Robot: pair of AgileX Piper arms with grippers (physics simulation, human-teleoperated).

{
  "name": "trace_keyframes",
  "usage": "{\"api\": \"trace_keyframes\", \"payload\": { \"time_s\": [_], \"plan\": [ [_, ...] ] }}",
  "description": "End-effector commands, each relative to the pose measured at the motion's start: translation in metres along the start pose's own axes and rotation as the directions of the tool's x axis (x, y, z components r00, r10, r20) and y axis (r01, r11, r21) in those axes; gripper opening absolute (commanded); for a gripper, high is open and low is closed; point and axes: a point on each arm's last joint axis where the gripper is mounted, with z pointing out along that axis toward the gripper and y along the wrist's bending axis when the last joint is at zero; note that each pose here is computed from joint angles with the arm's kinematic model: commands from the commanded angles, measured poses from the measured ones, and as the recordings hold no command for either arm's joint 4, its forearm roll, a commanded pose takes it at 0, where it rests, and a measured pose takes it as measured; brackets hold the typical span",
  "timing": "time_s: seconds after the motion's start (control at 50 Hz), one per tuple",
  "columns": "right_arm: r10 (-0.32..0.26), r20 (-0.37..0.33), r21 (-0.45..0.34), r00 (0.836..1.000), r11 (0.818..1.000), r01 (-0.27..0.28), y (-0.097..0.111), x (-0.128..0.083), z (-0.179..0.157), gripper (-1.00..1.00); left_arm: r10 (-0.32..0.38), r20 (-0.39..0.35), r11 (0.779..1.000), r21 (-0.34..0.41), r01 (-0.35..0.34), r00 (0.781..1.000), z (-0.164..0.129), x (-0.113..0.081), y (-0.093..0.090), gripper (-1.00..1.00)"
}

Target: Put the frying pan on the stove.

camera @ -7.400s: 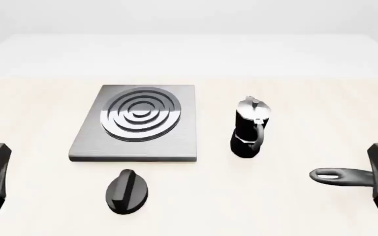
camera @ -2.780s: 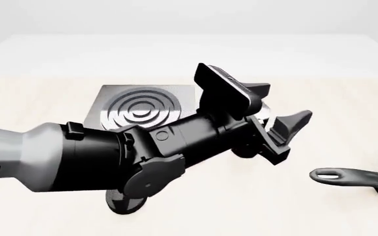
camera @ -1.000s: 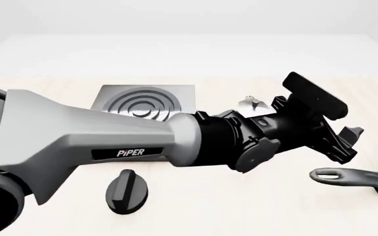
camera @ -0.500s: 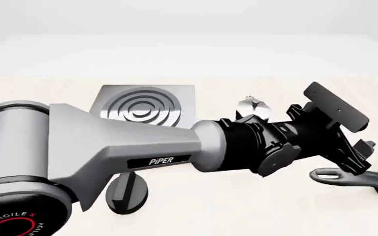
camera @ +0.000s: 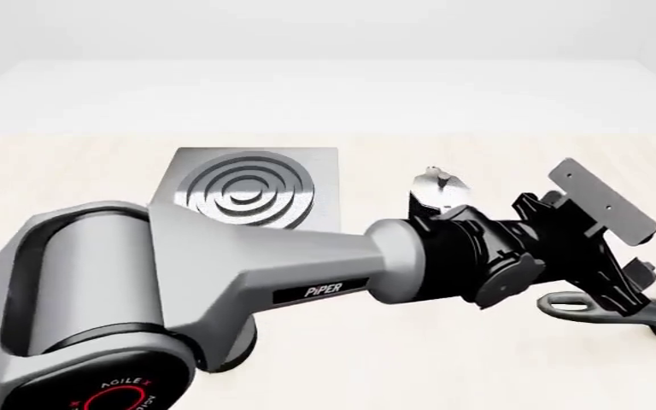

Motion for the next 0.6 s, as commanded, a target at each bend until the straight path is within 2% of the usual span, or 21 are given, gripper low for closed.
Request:
{"api": "trace_keyframes", "payload": {
  "time_s": [0.02,0.24,0.6],
  "plan": [
    [-0.003,0.005,0.001,1.0,1.0,0.003,0.0,0.002,0.002,1.0,0.017,-0.028,1.0,0.011,-0.017,0.999,0.011,0.004,-0.005,1.0],
    [-0.003,0.002,0.0,1.0,1.0,0.003,0.0,0.004,0.003,1.0,0.038,-0.053,0.999,0.031,-0.037,0.998,0.018,0.009,-0.016,1.0],
    [-0.005,0.006,-0.002,1.0,1.0,0.005,-0.001,0.0,0.0,1.0,0.076,-0.107,0.997,0.042,-0.072,0.991,0.034,0.02,-0.018,1.0]
  ]
}}
